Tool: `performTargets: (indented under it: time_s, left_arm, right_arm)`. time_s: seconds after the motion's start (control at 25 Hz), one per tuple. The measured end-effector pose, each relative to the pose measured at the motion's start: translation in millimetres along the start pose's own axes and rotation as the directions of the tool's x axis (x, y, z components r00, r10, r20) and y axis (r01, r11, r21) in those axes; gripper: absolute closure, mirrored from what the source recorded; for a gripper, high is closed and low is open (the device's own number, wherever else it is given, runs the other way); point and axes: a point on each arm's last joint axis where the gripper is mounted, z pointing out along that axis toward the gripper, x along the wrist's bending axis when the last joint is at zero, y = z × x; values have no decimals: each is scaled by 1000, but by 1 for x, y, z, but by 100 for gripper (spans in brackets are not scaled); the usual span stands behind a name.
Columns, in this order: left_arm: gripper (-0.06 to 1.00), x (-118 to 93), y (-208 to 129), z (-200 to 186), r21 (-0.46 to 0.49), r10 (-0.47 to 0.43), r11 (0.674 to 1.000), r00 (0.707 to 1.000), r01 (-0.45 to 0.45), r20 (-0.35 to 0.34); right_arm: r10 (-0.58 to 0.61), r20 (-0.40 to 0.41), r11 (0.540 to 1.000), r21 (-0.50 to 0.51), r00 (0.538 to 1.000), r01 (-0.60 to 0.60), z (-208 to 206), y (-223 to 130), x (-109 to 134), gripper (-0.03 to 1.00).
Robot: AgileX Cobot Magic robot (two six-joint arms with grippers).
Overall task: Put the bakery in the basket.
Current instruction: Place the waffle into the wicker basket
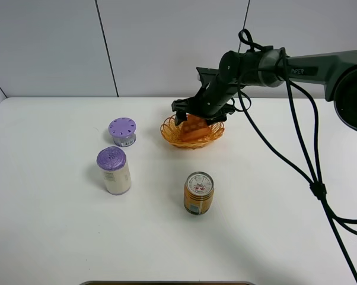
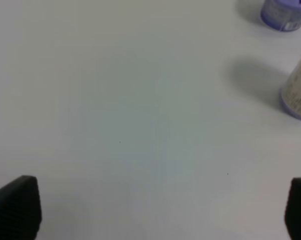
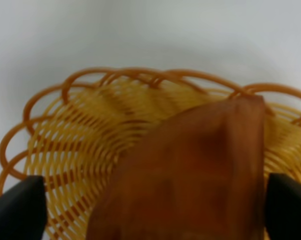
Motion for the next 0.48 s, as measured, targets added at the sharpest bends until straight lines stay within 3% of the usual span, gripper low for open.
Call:
performTargets:
  time_s: [0.12,0.48]
  left_arm:
    - [-5,0,0,0,0,0,1000,1000,0,0]
    - [-5,0,0,0,0,0,1000,1000,0,0]
  right_arm:
    - [0,1,1000,12,1000,0,0,-1,0,8]
    - [-18,6,997,76,1000,17,-12,-5,2,6]
